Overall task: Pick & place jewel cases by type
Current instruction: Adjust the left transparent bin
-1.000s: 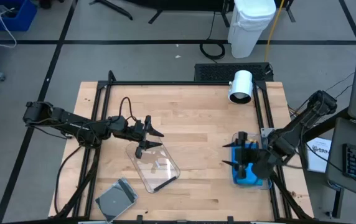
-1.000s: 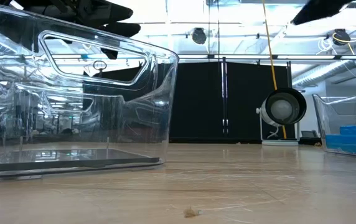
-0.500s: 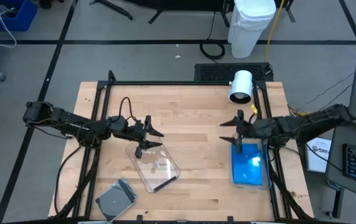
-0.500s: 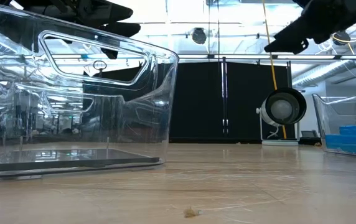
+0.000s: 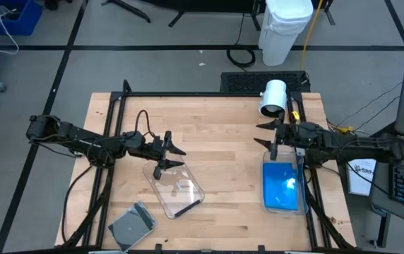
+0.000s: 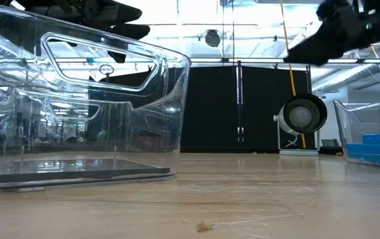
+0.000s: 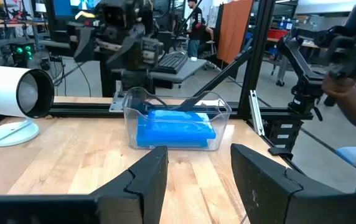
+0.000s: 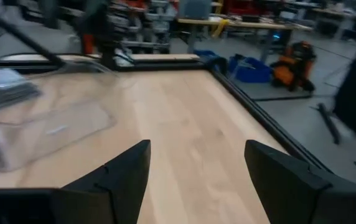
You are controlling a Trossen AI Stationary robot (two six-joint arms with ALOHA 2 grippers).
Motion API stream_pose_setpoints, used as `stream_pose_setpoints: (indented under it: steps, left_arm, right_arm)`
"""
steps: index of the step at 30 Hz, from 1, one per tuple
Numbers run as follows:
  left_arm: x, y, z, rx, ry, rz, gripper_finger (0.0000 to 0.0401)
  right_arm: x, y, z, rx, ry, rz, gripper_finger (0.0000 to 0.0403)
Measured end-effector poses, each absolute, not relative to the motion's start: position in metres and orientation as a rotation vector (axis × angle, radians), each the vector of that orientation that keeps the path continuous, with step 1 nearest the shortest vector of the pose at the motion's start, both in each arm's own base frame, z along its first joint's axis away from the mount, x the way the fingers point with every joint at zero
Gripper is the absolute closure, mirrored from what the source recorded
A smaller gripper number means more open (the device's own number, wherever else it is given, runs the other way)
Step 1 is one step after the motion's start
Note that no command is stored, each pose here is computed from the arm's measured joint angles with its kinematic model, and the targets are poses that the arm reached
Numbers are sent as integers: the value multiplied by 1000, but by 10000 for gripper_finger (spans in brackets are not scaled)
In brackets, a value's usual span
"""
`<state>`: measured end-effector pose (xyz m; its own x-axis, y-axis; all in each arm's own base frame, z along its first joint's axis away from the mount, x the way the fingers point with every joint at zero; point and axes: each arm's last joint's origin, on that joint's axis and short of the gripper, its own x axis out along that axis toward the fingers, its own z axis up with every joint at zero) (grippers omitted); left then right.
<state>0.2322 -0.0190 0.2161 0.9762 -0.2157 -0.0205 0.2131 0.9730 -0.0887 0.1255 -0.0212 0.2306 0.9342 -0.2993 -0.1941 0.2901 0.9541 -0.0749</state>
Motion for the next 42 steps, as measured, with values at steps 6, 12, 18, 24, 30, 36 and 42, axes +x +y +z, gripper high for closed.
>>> stream_pose_setpoints:
  steps: [6, 12, 18, 24, 30, 36, 42]
  left_arm:
    - [232, -19, 216, -87, 30, -216, 219]
    - [232, -19, 216, -87, 30, -216, 219]
    - [232, -19, 216, -87, 30, -216, 219]
    - [232, -19, 216, -87, 30, -216, 219]
    - [232, -19, 216, -87, 30, -216, 219]
    - [232, -19, 216, -87, 30, -216, 219]
    - [232, -19, 216, -87, 31, -216, 219]
  right_arm:
    - [118, -32, 200, -28, 134, -399, 152]
    - [109, -38, 173, -33, 91, -466, 152]
    - [104, -40, 169, -36, 38, -501, 152]
    - [101, -38, 171, -61, 11, -475, 152]
    - [96, -37, 172, -78, -4, -477, 152]
    - [90, -35, 177, -106, -59, -480, 152]
    - [90, -35, 176, -114, -57, -478, 152]
